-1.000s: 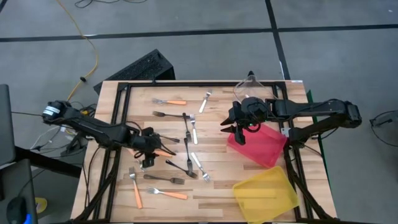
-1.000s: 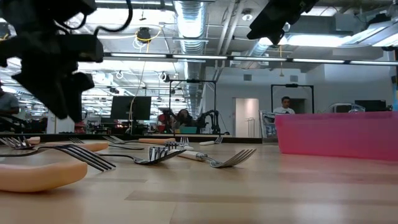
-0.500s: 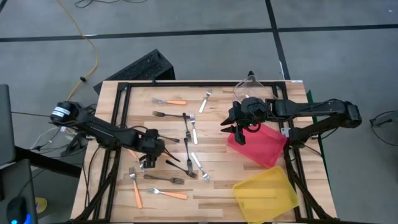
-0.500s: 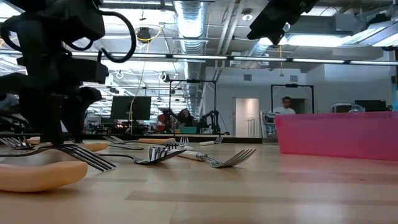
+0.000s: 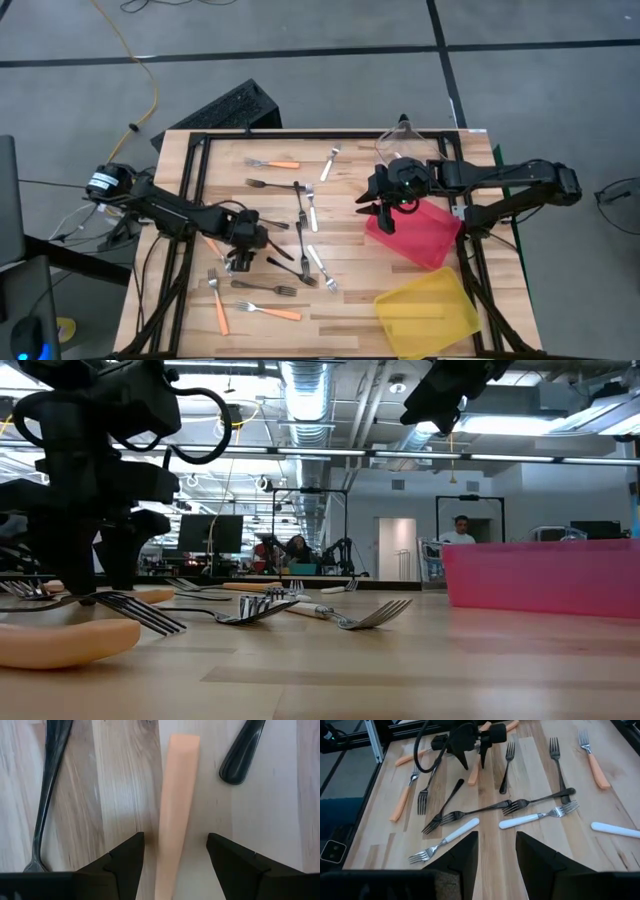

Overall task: Sort silverware by color (type)
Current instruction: Put the orange fork into the red bin

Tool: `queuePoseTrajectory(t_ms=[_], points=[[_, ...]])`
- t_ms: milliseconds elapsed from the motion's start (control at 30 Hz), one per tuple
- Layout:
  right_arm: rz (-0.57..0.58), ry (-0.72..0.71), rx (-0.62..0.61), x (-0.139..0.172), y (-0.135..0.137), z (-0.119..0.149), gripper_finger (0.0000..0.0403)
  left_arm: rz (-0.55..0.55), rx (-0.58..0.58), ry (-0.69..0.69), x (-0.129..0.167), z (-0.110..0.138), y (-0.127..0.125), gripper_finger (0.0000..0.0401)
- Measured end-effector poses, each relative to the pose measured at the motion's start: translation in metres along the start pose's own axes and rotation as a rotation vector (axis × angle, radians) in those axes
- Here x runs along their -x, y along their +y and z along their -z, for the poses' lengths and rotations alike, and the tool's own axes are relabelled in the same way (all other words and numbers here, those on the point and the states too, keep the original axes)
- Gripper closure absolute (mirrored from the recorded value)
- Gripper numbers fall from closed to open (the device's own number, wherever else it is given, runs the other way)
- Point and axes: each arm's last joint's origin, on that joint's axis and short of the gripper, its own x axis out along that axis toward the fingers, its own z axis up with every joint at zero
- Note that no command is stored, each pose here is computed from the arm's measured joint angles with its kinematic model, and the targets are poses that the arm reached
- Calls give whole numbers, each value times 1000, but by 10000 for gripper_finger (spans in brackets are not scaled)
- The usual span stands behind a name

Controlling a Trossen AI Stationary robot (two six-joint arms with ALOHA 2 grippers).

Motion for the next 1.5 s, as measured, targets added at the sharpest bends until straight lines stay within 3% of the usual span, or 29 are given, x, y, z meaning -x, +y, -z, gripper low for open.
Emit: queuePoseTrajectory(t_ms=[233, 700, 1100, 1233, 1500], points=[[-11, 1, -1, 0, 3, 0, 248, -1, -6, 3, -5, 7, 1, 210], [-10, 0, -12, 0, 3, 0, 248, -26, 24, -18, -6, 6, 2, 360], [-14, 0, -7, 0, 4, 0, 248, -35, 88, -115, 3, 3, 3, 353], [-18, -4, 11, 0, 5, 0, 248, -118, 116, -215, 15, -1, 7, 351], [3, -40, 30, -1, 6, -3, 248, -102, 162, -414, 45, -6, 12, 350]])
